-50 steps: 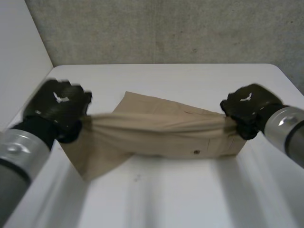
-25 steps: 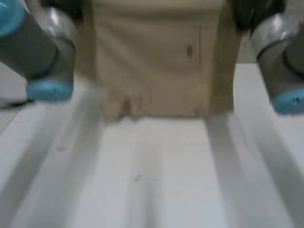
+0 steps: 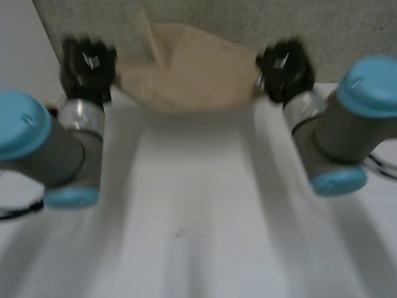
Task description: Fold the shorts.
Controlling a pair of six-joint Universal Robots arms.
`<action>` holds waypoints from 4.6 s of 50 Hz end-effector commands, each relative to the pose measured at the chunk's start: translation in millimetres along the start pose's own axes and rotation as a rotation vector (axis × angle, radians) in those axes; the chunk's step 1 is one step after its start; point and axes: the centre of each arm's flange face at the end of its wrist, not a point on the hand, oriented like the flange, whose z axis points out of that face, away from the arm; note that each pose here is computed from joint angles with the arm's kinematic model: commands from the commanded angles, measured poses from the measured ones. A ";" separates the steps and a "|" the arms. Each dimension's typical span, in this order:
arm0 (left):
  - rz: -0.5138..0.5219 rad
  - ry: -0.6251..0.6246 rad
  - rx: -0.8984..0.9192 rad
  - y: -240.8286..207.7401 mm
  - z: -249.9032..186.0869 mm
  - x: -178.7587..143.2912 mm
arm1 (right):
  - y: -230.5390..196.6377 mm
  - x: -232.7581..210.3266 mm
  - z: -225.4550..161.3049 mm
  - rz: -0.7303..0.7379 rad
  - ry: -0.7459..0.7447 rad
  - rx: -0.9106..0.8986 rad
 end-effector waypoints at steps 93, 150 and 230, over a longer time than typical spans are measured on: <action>0.059 0.616 -0.520 -32.7 -235.5 -43.3 | 26.5 32.5 -153.1 -0.183 -0.523 -0.641; -0.006 0.394 -0.425 -19.1 -94.8 -2.0 | 40.2 -41.9 -158.5 0.382 -0.335 -0.375; 0.253 0.092 0.029 64.3 42.8 130.5 | 94.9 -28.9 51.5 -0.123 -0.016 -0.108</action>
